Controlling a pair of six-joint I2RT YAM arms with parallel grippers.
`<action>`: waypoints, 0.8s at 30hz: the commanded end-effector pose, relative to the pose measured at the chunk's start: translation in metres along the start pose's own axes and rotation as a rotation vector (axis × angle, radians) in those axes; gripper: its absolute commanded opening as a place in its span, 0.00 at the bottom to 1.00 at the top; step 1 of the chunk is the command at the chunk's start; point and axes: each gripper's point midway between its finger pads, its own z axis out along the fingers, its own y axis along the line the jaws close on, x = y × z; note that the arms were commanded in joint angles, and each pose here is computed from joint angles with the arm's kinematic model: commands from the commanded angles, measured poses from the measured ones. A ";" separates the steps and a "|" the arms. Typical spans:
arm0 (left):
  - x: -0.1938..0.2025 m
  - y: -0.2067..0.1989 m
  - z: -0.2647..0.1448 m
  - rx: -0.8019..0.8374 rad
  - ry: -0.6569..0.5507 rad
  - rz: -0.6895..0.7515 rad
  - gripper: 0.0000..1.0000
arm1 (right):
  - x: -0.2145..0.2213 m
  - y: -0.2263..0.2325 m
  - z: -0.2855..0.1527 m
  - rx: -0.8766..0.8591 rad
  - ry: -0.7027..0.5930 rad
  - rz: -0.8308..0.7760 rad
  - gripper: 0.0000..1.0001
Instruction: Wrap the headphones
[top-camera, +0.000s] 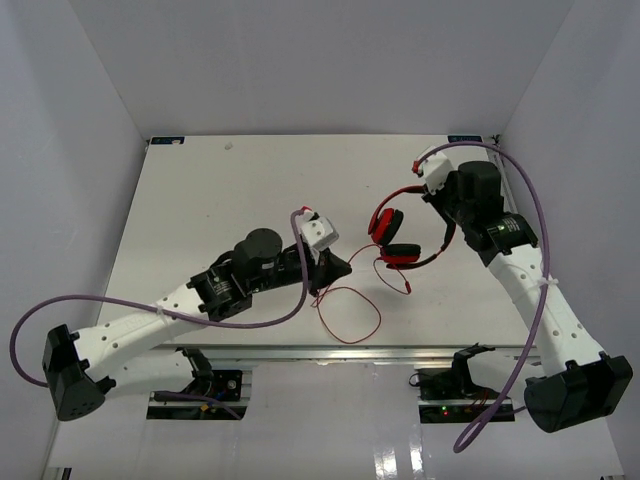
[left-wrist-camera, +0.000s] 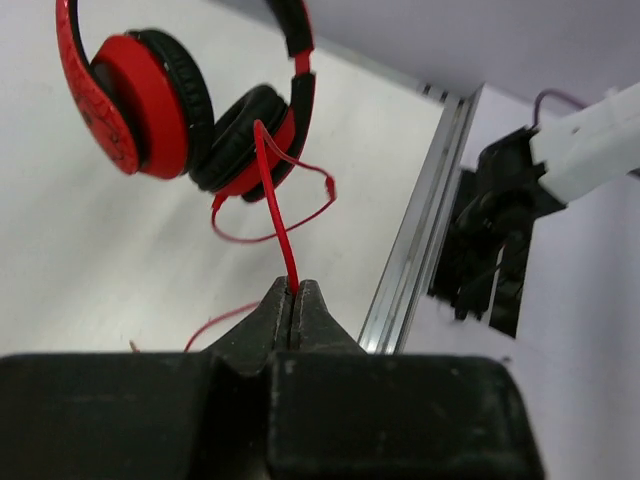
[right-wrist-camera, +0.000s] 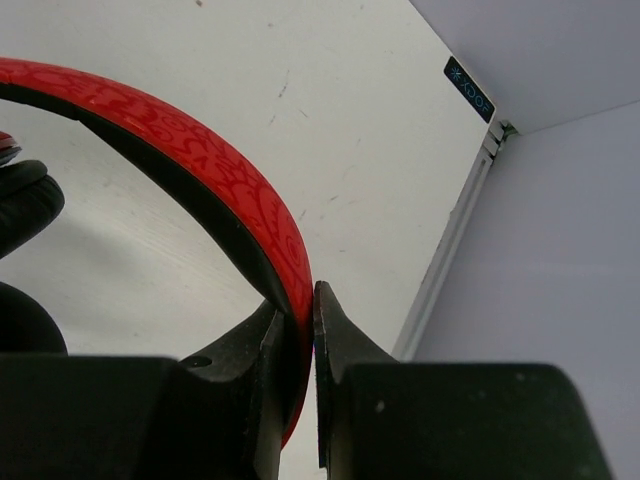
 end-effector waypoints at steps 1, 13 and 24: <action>0.084 0.024 -0.036 -0.160 0.542 0.030 0.00 | -0.025 -0.022 0.002 0.180 -0.049 -0.175 0.08; -0.061 0.090 -0.052 -0.604 0.368 0.398 0.00 | -0.019 0.045 -0.005 -0.174 -0.147 -0.372 0.08; -0.110 0.111 -0.033 -0.603 0.197 0.441 0.00 | -0.011 0.107 -0.033 -0.494 -0.269 -0.459 0.11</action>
